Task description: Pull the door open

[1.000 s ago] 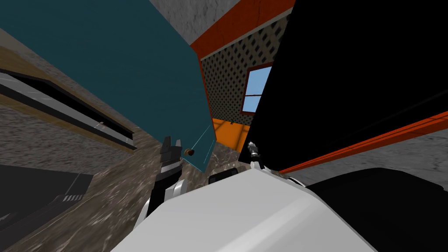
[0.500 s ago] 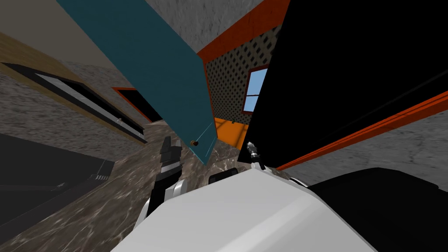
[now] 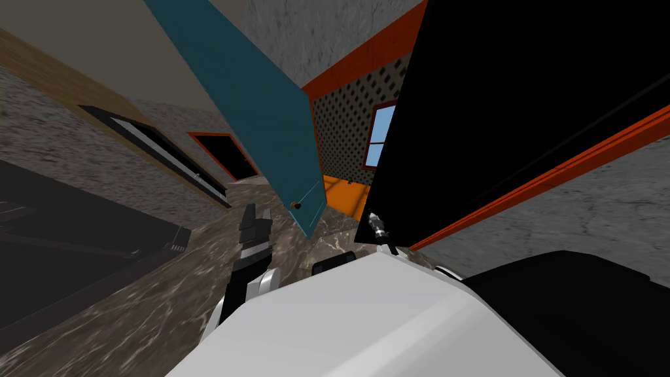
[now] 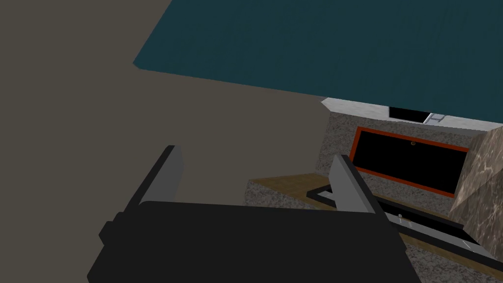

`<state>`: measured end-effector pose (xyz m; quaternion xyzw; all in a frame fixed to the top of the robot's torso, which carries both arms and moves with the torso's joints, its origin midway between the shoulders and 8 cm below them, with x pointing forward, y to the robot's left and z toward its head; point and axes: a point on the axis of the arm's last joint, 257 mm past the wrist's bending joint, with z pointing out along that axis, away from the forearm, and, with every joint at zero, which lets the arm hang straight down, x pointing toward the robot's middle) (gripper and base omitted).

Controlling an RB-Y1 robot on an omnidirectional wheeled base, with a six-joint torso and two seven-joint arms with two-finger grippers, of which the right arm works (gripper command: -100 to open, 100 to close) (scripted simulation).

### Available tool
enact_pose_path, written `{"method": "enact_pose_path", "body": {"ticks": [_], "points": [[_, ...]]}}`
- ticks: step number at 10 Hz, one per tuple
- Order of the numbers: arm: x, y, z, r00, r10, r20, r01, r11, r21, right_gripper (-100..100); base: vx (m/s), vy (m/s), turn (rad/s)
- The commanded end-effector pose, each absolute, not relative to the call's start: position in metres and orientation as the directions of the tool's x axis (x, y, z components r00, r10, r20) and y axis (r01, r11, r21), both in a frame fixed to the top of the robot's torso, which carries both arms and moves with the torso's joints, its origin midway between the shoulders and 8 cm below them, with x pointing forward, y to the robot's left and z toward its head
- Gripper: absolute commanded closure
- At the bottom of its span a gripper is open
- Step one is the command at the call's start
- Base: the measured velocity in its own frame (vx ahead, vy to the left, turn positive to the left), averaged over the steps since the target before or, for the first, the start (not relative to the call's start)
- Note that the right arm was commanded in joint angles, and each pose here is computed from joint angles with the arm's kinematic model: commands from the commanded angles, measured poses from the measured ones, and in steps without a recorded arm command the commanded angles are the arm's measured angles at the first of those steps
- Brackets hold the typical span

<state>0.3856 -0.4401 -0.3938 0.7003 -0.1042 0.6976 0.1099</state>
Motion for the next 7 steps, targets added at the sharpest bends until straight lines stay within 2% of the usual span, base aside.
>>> {"method": "enact_pose_path", "body": {"ticks": [1,6,7], "points": [[0.382,-0.434,-0.394,0.005,0.004,1.000,-0.268,-0.963,0.006,100,-0.224,-0.035,0.095],[0.375,-0.421,-0.392,0.000,0.000,1.000,-0.188,-0.982,0.001,100,-0.227,-0.026,0.085],[0.376,-0.423,-0.392,0.001,0.004,1.000,-0.198,-0.980,0.004,100,-0.109,0.002,0.012]]}}
